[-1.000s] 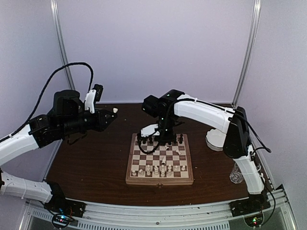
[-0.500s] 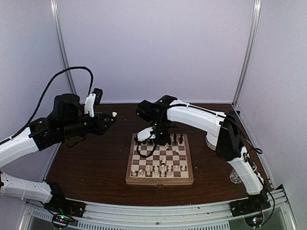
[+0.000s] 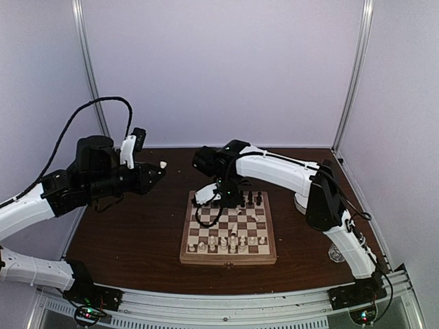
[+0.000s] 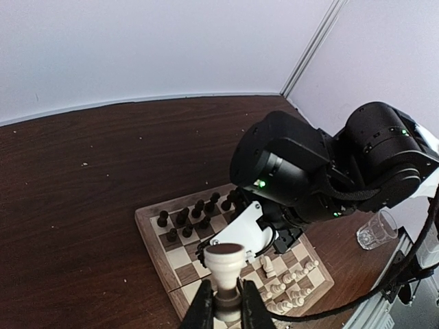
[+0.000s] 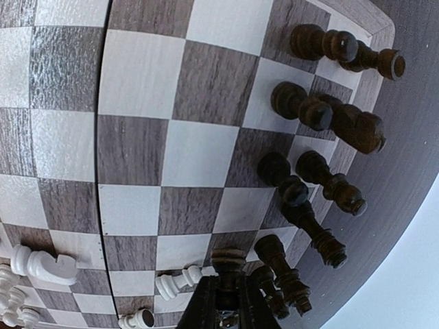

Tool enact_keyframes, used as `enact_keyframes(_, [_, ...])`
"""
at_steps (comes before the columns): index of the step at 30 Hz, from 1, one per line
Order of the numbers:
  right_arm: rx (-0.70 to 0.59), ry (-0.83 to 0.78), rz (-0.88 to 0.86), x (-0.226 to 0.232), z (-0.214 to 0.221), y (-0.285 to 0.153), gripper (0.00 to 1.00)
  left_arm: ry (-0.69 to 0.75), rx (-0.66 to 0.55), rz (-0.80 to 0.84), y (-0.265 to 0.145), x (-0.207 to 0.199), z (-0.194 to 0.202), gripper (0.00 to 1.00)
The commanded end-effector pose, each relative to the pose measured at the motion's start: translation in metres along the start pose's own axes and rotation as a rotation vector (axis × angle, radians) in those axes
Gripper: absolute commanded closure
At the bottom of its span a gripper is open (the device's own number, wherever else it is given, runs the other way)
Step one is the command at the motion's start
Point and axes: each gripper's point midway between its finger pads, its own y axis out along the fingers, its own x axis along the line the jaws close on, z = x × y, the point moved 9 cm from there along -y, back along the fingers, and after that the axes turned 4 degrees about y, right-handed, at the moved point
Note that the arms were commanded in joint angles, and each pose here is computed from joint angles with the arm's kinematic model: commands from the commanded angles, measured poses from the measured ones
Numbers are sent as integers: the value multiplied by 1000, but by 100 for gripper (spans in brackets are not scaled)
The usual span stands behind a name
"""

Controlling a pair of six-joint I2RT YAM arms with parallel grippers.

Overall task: Set up the chess pieces on the board
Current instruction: Place the pawn on the chessboard.

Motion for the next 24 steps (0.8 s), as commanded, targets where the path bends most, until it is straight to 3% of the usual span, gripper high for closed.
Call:
enact_keyframes(1, [17,-23,38,-1,-8,8,90,-18,-35,16,0,0,-4,99])
enact_keyframes(11, [31,-35,50,-2,-10,17,88,-24,-27,16,2,1,-1,99])
enact_keyframes(24, [37,-32,59,-3,-11,22,79,-27,-16,21,6,0,2,99])
